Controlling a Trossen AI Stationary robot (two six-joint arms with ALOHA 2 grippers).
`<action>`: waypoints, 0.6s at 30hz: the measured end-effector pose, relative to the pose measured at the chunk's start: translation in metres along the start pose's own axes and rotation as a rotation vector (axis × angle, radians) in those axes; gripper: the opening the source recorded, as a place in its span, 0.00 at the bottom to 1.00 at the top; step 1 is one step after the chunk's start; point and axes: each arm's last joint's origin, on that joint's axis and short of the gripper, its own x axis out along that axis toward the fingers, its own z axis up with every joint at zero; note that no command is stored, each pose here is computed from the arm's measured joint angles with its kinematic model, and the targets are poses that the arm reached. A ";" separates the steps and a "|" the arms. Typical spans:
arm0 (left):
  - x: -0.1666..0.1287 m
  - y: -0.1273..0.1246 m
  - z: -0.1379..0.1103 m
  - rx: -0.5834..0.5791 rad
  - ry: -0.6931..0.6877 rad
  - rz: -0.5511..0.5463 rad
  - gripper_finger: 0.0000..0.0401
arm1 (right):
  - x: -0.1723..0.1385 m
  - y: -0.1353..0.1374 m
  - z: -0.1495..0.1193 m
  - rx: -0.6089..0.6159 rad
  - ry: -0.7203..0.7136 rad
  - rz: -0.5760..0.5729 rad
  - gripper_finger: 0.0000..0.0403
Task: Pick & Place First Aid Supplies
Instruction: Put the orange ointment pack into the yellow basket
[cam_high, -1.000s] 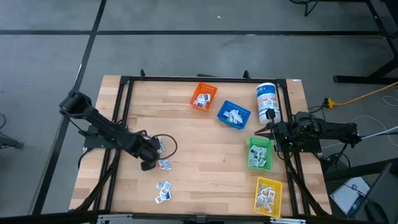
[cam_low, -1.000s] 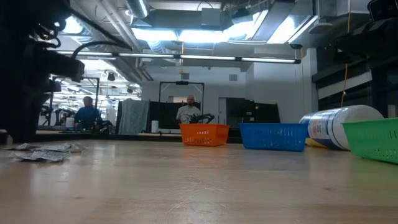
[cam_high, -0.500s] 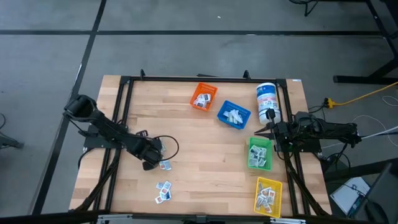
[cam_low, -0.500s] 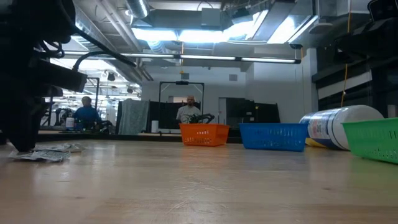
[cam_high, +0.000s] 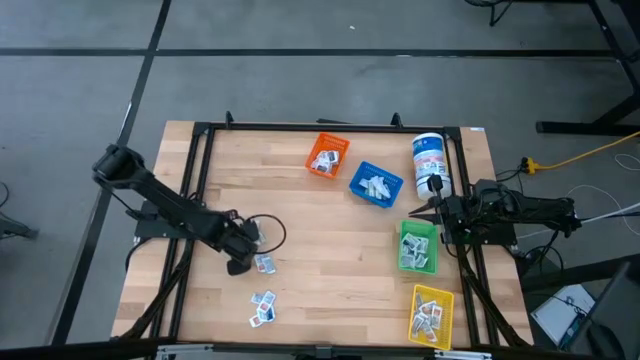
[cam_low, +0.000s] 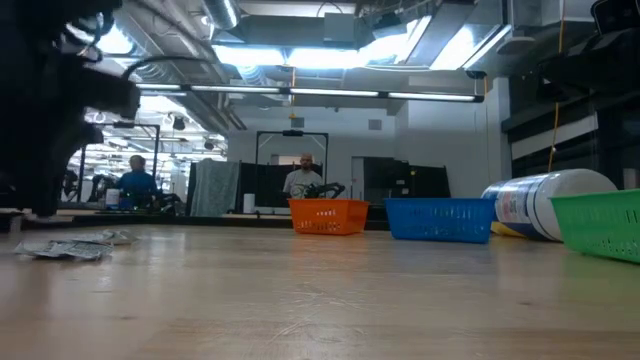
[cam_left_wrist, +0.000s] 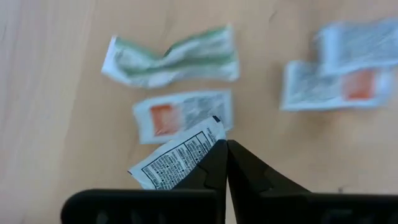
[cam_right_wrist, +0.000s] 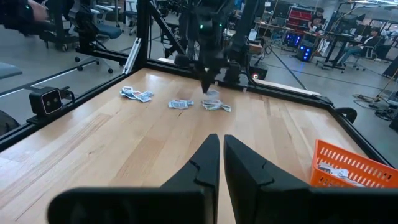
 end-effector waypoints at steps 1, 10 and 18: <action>-0.003 0.000 0.001 -0.005 -0.021 -0.022 0.00 | 0.000 0.000 0.000 0.000 0.000 0.000 0.06; -0.037 -0.009 0.019 0.020 -0.338 -0.280 0.00 | 0.000 0.000 0.000 0.000 0.000 0.000 0.06; -0.066 -0.017 0.037 0.143 -0.668 -0.416 0.00 | 0.000 0.000 0.000 0.000 0.000 0.000 0.06</action>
